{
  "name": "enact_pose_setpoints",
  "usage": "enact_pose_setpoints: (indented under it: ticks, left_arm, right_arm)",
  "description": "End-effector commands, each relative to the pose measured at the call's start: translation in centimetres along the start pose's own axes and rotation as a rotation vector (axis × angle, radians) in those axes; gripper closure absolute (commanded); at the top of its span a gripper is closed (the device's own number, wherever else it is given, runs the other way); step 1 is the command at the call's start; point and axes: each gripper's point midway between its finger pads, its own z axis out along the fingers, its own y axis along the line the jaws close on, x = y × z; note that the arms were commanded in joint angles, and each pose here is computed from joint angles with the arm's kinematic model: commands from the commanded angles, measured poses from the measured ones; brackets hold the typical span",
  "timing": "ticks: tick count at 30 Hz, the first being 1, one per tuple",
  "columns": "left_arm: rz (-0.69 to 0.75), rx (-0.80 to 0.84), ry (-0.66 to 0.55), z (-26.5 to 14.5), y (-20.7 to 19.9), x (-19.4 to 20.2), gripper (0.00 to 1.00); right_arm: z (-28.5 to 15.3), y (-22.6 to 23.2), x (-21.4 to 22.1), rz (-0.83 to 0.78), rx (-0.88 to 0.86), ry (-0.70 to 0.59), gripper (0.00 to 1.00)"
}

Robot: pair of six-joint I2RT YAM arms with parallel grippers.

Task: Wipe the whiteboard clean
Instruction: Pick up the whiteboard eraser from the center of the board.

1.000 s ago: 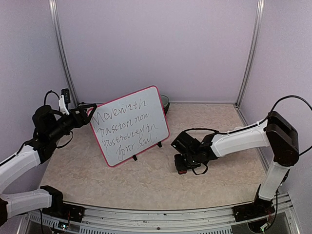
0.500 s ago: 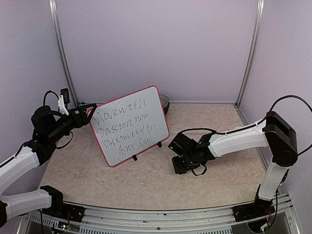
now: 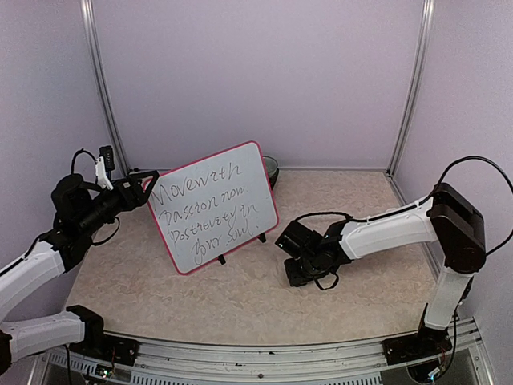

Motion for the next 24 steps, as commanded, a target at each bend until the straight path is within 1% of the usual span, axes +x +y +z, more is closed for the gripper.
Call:
enact_pose_setpoints:
  ticks: [1, 12, 18, 24]
  left_arm:
    - [0.015, -0.002, -0.009, -0.10, -0.08, -0.12, 0.11]
    - [0.014, -0.004, -0.008, -0.02, -0.02, -0.10, 0.11]
    - [0.015, -0.007, -0.009, -0.08, -0.01, -0.10, 0.11]
    - [0.013, -0.006, -0.014, -0.21, -0.08, -0.26, 0.11]
  right_arm:
    - [-1.02, 0.15, -1.13, 0.010, -0.008, -0.030, 0.51]
    - [-1.26, 0.47, -1.43, 0.014, -0.049, -0.035, 0.53]
    - [-0.58, 0.37, -0.70, 0.002, -0.041, -0.008, 0.60]
    - [-0.87, 0.48, -0.95, -0.004, -0.048, -0.018, 0.68]
